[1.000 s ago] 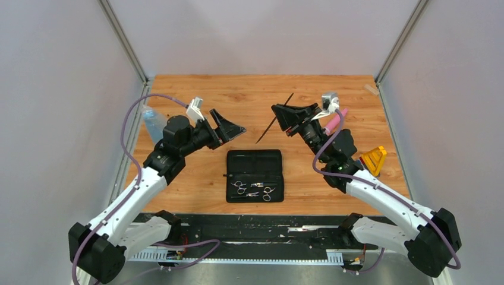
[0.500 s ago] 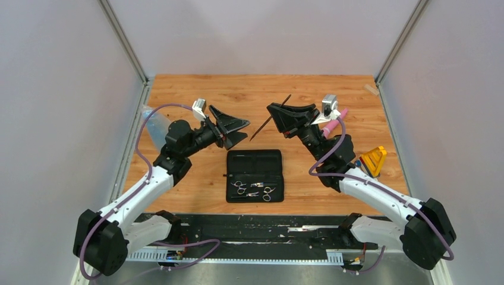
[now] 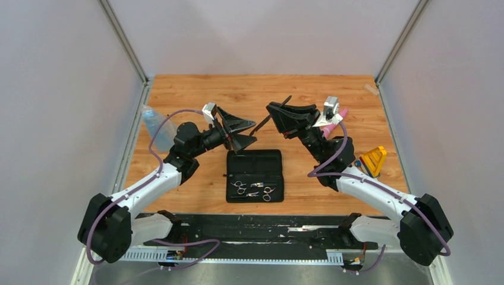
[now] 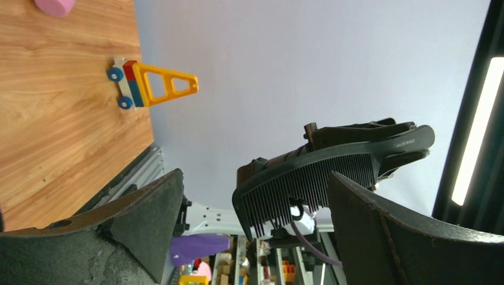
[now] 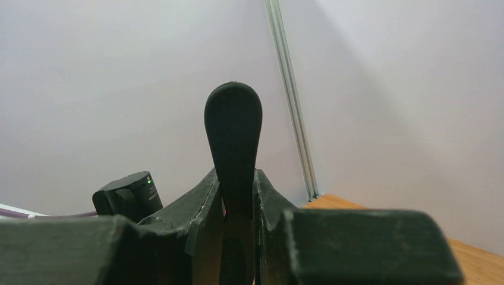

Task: Sort the hair-cutting tools

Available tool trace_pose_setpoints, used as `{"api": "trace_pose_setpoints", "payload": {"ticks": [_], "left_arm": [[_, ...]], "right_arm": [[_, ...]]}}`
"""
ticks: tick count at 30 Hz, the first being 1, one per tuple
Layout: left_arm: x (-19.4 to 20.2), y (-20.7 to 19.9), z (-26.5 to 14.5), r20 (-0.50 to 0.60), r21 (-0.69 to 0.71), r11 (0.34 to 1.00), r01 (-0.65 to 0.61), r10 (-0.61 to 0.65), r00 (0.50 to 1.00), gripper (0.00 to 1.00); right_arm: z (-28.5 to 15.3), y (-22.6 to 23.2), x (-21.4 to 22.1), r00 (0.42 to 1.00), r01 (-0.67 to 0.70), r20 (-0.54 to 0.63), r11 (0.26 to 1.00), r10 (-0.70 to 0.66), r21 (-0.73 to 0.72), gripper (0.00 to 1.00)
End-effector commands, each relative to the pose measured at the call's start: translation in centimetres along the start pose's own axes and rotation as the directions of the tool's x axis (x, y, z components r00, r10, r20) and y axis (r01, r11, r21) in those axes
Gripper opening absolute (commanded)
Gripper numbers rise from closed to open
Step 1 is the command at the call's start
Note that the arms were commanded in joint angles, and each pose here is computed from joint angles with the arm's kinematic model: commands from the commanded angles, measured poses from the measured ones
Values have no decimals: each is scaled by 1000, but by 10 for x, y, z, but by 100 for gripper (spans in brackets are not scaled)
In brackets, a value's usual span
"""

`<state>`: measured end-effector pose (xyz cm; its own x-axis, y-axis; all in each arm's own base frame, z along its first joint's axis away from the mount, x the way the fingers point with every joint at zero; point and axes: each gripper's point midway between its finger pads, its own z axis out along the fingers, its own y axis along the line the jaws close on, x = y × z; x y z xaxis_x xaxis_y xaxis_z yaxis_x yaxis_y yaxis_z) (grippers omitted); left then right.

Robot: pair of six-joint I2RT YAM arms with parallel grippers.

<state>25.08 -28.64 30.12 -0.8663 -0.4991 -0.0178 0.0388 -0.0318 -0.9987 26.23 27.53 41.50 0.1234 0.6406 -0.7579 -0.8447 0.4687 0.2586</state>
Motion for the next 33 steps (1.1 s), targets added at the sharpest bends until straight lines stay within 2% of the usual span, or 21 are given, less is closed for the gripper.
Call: {"api": "trace_pose_setpoints", "payload": {"ticks": [1, 11, 20, 23, 24, 27, 28, 31, 33], "left_arm": [[5, -29, -1, -27, 116, 993, 22, -19, 999, 93], [6, -50, -4, -35, 222, 971, 86, -80, 996, 60], [1, -46, -7, -5, 248, 963, 110, -112, 994, 6], [-3, -44, -9, 21, 260, 959, 113, -122, 992, 0], [-3, -41, -10, 27, 258, 960, 113, -124, 992, 0], [-10, -38, -12, 74, 266, 959, 93, -116, 990, 0], [-11, -32, -12, 85, 256, 962, 94, -119, 989, 0], [-17, -17, -12, 129, 234, 968, 89, -122, 984, 0], [-23, -7, -13, 158, 222, 972, 78, -115, 981, 0]], "right_arm": [[1, 14, -15, 997, 25, 72, 997, -19, -78, 0], [-7, 15, -8, 997, 24, 79, 995, -17, -96, 0], [-18, 14, -1, 997, 57, 63, 993, -51, -101, 0], [-22, 11, 1, 997, 65, 52, 994, -61, -85, 5], [-23, 10, 3, 997, 68, 43, 995, -65, -77, 11], [-29, 4, 10, 998, 67, -1, 997, -67, -42, 48], [-32, 1, 13, 998, 67, -18, 997, -67, -24, 56], [-44, -8, 16, 996, 73, -50, 997, -72, 36, 71], [-55, -16, 20, 994, 83, -81, 993, -76, 82, 75]]}}
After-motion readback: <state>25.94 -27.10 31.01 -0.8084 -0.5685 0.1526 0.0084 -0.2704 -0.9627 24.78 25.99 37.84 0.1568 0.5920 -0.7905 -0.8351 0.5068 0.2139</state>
